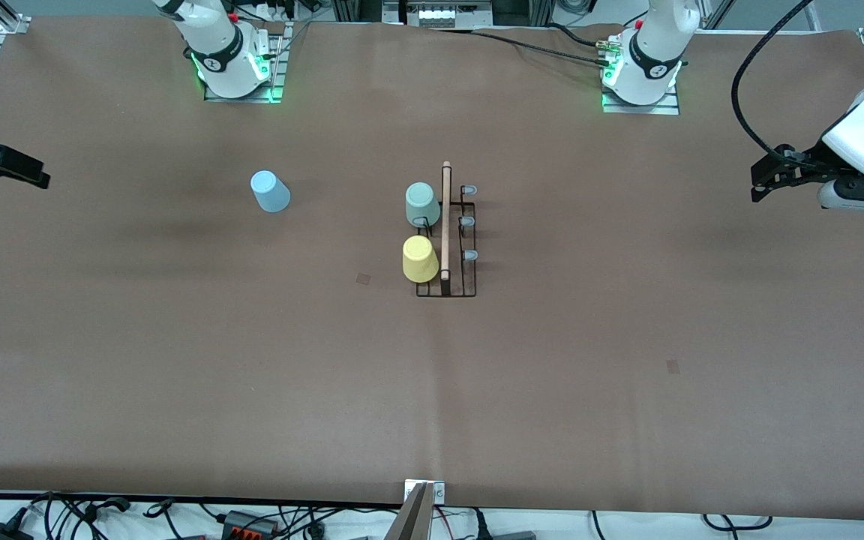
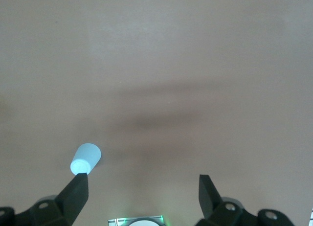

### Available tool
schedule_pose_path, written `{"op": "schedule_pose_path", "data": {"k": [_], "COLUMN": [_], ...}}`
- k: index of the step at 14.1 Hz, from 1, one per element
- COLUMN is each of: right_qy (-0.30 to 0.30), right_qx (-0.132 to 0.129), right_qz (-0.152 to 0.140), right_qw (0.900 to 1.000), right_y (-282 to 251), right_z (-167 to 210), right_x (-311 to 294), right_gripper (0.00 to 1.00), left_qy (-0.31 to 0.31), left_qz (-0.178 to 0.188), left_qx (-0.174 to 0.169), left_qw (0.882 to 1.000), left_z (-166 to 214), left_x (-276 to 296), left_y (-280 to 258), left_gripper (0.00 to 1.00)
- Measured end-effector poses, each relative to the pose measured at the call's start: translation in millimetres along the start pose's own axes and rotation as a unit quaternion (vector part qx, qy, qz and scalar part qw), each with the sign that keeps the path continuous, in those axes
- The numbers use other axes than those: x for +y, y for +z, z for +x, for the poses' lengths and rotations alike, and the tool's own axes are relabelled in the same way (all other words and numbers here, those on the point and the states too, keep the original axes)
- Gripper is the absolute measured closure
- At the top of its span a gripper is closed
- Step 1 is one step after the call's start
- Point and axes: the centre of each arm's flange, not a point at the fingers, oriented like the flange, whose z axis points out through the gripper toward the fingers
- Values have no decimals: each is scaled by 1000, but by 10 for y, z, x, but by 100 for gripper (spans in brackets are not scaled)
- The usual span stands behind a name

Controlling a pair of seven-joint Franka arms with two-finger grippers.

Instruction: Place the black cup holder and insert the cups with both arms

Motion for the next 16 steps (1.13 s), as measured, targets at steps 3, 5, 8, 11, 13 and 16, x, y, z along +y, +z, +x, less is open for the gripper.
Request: {"op": "schedule_pose_path", "data": {"k": [3,5,8,11,13,16], "right_qy": [-19,-14,-18,-22,-23,-19], "right_qx": [27,30,28,28,28,28], "right_qz": [-2,-3,-5,-2,18,29], "right_qw": [999,999,999,999,999,999], "right_y": [-31,-14,-11,-30,-35,-44], "right_z": [66,82,76,56,51,45], "right_x": [-219,-155,-168,-215,-256,-234], "right_gripper": [0,0,0,0,0,0], "left_qy": [0,0,0,0,0,0], "left_qz": [0,0,0,0,0,0], "left_qx": [0,0,0,0,0,0], "left_qw": [1000,1000,1000,1000,1000,1000], "left_z": [0,0,0,0,0,0], "left_x": [0,0,0,0,0,0], "left_y": [0,0,0,1,0,1], "left_gripper": [0,0,0,0,0,0]}}
